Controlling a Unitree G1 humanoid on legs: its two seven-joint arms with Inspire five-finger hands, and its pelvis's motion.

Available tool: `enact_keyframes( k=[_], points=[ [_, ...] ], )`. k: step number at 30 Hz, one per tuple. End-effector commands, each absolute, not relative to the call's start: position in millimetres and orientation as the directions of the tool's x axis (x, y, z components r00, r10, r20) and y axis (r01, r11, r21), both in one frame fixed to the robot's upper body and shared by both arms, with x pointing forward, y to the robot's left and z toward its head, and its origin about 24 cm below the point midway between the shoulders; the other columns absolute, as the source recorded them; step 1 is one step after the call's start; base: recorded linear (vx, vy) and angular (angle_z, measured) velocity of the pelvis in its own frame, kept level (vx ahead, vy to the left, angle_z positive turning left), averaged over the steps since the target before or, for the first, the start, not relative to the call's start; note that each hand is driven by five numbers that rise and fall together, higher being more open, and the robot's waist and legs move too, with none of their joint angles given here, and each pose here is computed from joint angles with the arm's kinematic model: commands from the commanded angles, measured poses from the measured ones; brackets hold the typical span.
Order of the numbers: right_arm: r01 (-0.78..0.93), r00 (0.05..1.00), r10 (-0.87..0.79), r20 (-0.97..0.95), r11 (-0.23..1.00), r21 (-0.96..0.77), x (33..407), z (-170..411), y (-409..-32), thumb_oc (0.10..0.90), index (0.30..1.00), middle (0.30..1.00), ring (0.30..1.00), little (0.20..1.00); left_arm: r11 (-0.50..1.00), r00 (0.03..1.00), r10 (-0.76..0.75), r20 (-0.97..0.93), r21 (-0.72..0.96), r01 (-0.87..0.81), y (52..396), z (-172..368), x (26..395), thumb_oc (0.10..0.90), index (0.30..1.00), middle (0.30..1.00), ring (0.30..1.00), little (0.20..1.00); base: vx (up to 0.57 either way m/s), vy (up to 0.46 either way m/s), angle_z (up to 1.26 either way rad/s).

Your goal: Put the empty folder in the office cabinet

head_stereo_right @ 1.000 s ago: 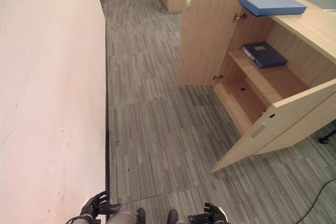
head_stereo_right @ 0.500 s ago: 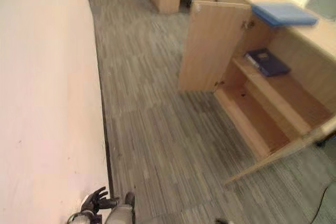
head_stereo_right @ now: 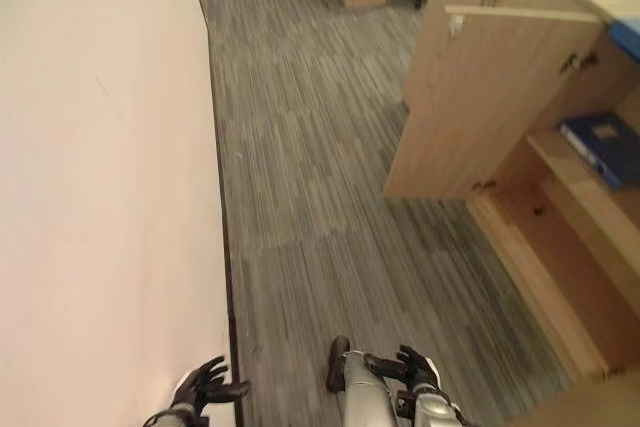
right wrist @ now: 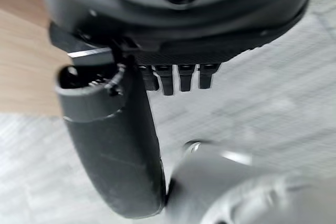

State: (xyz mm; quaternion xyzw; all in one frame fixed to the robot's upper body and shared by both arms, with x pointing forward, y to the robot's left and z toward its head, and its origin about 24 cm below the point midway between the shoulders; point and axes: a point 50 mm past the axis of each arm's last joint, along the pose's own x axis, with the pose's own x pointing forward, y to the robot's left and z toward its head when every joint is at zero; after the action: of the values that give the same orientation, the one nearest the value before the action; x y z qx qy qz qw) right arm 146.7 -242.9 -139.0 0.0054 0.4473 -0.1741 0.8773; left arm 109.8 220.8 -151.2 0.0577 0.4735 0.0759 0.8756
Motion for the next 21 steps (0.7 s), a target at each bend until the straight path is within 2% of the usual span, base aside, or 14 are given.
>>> enact_keyframes(
  k=[1, 5, 6, 13, 17, 21],
  points=[
    [0.253, 0.443, -0.323, -0.837, 0.940, -0.228, 118.8, -149.0, -248.5, 0.800, 0.900, 0.900, 0.900, 0.900, 0.976, 0.666, 0.181, -0.723, 0.214, -0.033, 231.8, -131.7, 152.7, 0.800, 0.900, 0.900, 0.900, 0.900, 0.33, -0.158, 0.02],
    [0.231, 0.407, -0.327, -0.853, 0.940, -0.250, 104.0, -152.1, -252.3, 0.800, 0.900, 0.900, 0.900, 0.900, 0.974, 0.632, 0.177, -0.754, 0.225, -0.005, 232.0, -137.9, 140.3, 0.800, 0.900, 0.900, 0.900, 0.900, 0.41, -0.142, 0.05],
    [0.214, 0.376, -0.330, -0.866, 0.940, -0.265, 90.5, -154.2, -256.7, 0.800, 0.900, 0.900, 0.900, 0.900, 0.975, 0.595, 0.174, -0.784, 0.221, 0.005, 230.2, -144.1, 125.6, 0.800, 0.900, 0.900, 0.900, 0.900, 0.42, -0.152, -0.44],
    [0.195, 0.381, -0.340, -0.859, 0.938, -0.285, 91.9, -151.4, -265.2, 0.800, 0.900, 0.900, 0.900, 0.900, 0.980, 0.586, 0.148, -0.796, 0.199, 0.023, 219.9, -147.8, 120.8, 0.800, 0.900, 0.900, 0.900, 0.900, 0.26, -0.150, -0.64],
    [0.204, 0.436, -0.358, -0.826, 0.933, -0.297, 110.7, -143.1, -273.9, 0.800, 0.900, 0.900, 0.900, 0.900, 0.981, 0.623, 0.134, -0.770, 0.191, 0.024, 215.6, -143.4, 133.1, 0.800, 0.900, 0.900, 0.900, 0.900, 0.25, -0.219, -0.40],
    [0.208, 0.491, -0.382, -0.783, 0.924, -0.320, 134.7, -131.7, -283.6, 0.800, 0.900, 0.900, 0.900, 0.900, 0.984, 0.669, 0.145, -0.729, 0.178, -0.018, 212.9, -136.3, 146.6, 0.800, 0.900, 0.900, 0.900, 0.900, 0.26, -0.166, -1.31]
  ],
)
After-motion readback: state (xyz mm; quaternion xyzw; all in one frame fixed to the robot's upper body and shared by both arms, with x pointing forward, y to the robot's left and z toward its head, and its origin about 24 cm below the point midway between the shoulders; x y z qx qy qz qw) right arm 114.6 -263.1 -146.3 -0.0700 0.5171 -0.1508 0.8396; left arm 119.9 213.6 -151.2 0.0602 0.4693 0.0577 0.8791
